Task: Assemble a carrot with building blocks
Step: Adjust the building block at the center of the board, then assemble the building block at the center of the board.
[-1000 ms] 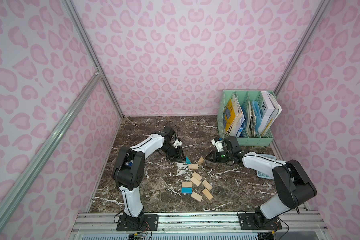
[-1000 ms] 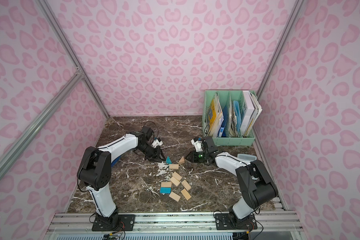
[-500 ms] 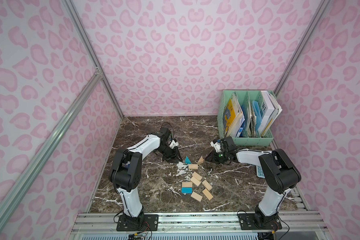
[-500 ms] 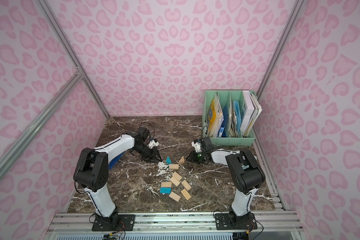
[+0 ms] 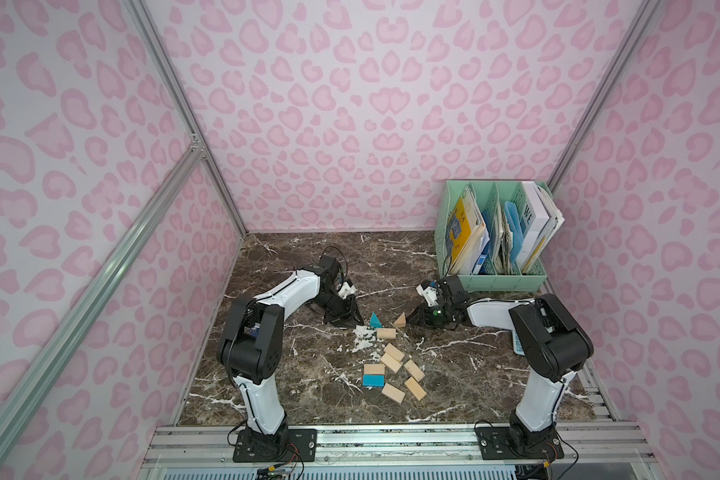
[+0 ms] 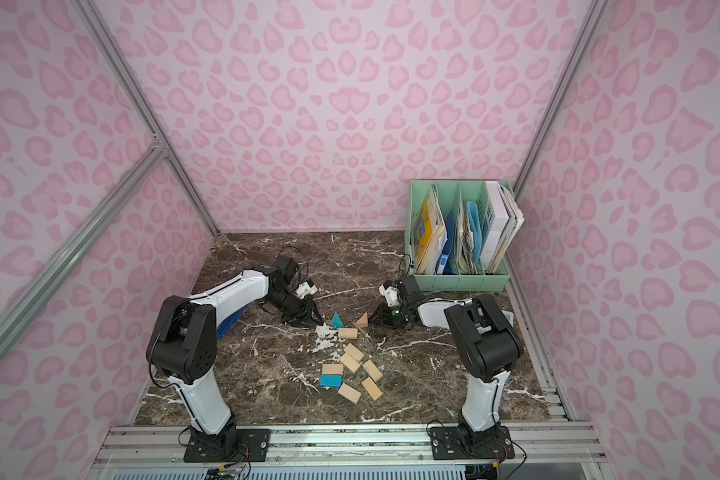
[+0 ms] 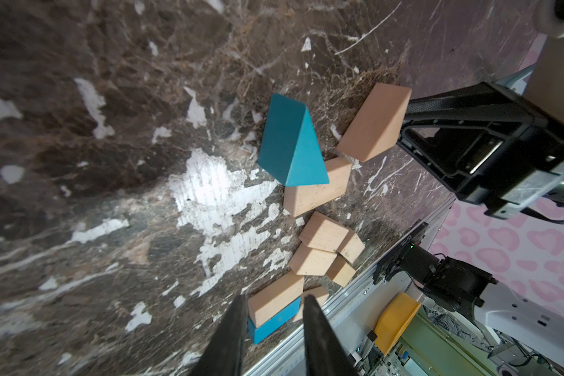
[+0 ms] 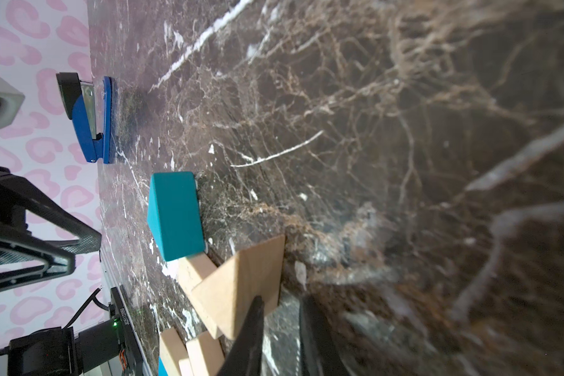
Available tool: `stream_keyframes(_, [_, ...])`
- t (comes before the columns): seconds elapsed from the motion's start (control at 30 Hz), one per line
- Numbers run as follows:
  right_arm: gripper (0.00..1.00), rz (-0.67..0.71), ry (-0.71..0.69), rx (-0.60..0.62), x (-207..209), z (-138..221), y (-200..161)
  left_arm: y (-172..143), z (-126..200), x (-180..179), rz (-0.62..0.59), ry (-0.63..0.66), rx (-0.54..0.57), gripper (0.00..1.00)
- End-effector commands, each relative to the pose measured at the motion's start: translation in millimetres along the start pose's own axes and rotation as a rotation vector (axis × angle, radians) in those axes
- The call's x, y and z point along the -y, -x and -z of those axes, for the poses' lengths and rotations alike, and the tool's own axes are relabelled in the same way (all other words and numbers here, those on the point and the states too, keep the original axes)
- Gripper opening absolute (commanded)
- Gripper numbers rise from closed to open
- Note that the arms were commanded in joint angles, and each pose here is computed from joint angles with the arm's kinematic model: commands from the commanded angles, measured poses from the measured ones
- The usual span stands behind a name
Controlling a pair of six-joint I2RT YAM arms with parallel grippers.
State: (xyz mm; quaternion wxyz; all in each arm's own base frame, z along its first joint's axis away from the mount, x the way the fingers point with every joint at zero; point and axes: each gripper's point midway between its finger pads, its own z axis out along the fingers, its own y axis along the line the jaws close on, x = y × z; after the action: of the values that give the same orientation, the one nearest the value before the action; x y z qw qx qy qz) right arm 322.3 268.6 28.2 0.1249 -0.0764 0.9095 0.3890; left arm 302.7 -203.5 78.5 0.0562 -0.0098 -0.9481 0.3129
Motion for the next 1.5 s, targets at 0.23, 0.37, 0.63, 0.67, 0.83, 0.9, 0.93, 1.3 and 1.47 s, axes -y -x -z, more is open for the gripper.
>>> stream_keyframes(0.23, [0.22,0.018,0.009,0.005,-9,-2,2,-4,0,-2,-0.006,0.003,-0.011,0.31])
stream_keyframes(0.37, [0.22,0.022,0.005,0.003,-9,-3,3,-4,0,-2,-0.008,0.003,-0.013,0.31])
stream_keyframes(0.63, [0.22,0.042,-0.054,0.034,-7,9,10,-4,3,-1,-0.003,0.003,-0.005,0.31])
stream_keyframes(0.67, [0.23,0.043,-0.059,0.045,-9,14,9,-6,3,-1,-0.002,0.003,-0.007,0.31])
stream_keyframes(0.83, [0.3,0.058,-0.03,-0.004,-29,27,-33,-30,0,-12,-0.004,0.011,-0.022,0.52])
stream_keyframes(0.9, [0.31,0.083,-0.032,-0.075,-37,22,-64,-41,-3,-17,0.002,0.015,-0.037,0.56])
stream_keyframes(0.93, [0.31,0.098,-0.032,-0.103,-42,20,-76,-45,-5,-20,0.005,0.016,-0.045,0.56])
stream_keyframes(1.3, [0.29,0.033,0.086,-0.146,-62,17,-115,-43,-24,-14,0.036,-0.061,-0.086,0.24])
stream_keyframes(1.47, [0.32,0.036,0.086,-0.167,-63,8,-118,-40,-30,-12,0.038,-0.068,-0.104,0.29])
